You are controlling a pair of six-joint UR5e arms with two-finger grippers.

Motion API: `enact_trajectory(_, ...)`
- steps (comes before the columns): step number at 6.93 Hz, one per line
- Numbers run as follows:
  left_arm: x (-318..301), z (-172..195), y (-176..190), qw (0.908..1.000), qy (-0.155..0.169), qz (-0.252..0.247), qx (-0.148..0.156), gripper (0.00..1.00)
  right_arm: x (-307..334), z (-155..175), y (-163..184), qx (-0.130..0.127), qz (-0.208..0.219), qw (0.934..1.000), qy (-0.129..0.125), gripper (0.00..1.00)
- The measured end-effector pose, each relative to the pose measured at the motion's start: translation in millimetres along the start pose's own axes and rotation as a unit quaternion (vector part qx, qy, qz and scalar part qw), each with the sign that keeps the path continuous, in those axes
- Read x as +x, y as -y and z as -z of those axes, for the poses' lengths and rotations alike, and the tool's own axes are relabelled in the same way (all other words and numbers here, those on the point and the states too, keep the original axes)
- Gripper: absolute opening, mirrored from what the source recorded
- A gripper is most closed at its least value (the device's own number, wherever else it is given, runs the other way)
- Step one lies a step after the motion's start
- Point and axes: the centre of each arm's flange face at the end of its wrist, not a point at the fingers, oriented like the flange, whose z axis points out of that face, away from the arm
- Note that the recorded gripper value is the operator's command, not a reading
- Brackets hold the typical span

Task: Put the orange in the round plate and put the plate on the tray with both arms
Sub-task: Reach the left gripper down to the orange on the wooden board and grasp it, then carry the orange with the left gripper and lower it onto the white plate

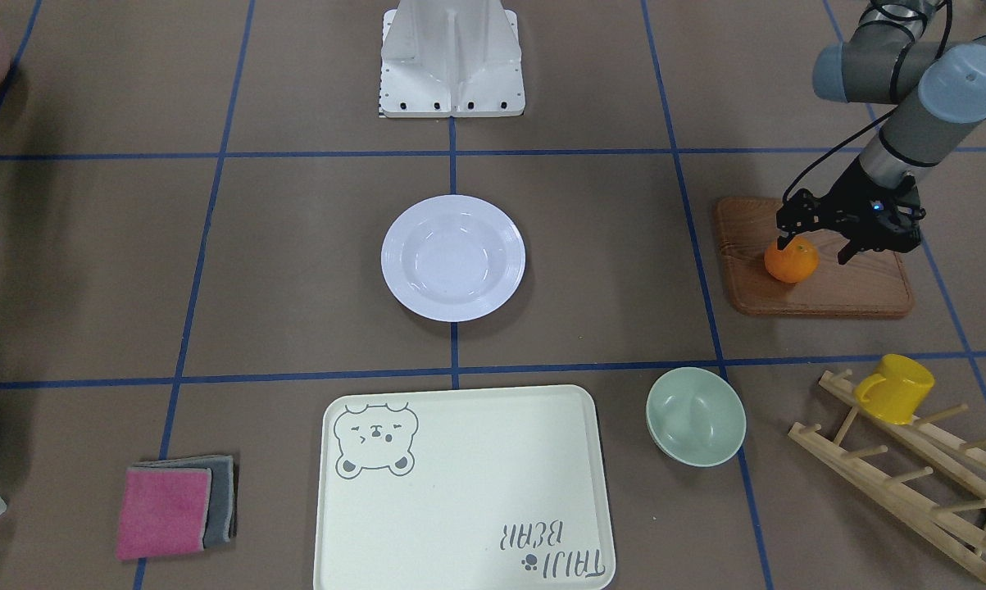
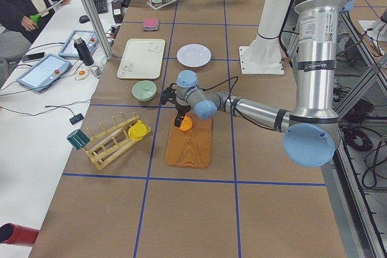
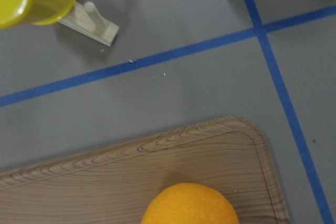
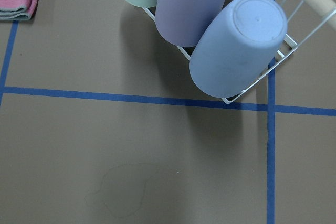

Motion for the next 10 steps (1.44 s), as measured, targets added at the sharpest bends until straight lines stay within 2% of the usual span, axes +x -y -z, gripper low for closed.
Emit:
enact_trajectory(1,3,-9,-4,1.0000,0.003,-0.004,-0.007,0.97,0,0,0,0.000,0.000,1.0000,-0.001,1.00)
enact_trajectory(2,4,-15,-7,0.9999,0.004,-0.006,-0.012,0.76,1,0,0,0.001,0.000,1.0000,-0.004,1.00)
enact_trajectory(3,5,-20,-8,0.9999,0.003,-0.009,-0.013,0.35,2,-1,0,0.003,0.000,1.0000,-0.007,1.00)
enact_trajectory(4,5,-25,-10,0.9999,-0.001,-0.013,-0.011,0.00,2,-1,1,0.003,0.000,1.0000,-0.009,1.00)
enact_trajectory(5,7,-24,-10,0.9999,-0.007,-0.013,-0.006,0.00,3,-1,1,0.003,0.000,0.9999,-0.009,1.00)
enact_trajectory(7,46,7,6,0.9991,-0.042,-0.003,0.005,0.00,0,0,1,0.004,-0.001,1.0000,-0.007,1.00)
enact_trajectory(9,136,43,70,0.9969,-0.062,0.049,0.006,0.00,-11,-1,4,0.014,-0.010,0.9998,0.006,1.00)
enact_trajectory(10,202,49,93,0.9952,-0.065,0.073,0.003,0.00,-25,-5,5,0.022,-0.020,0.9994,0.018,1.00)
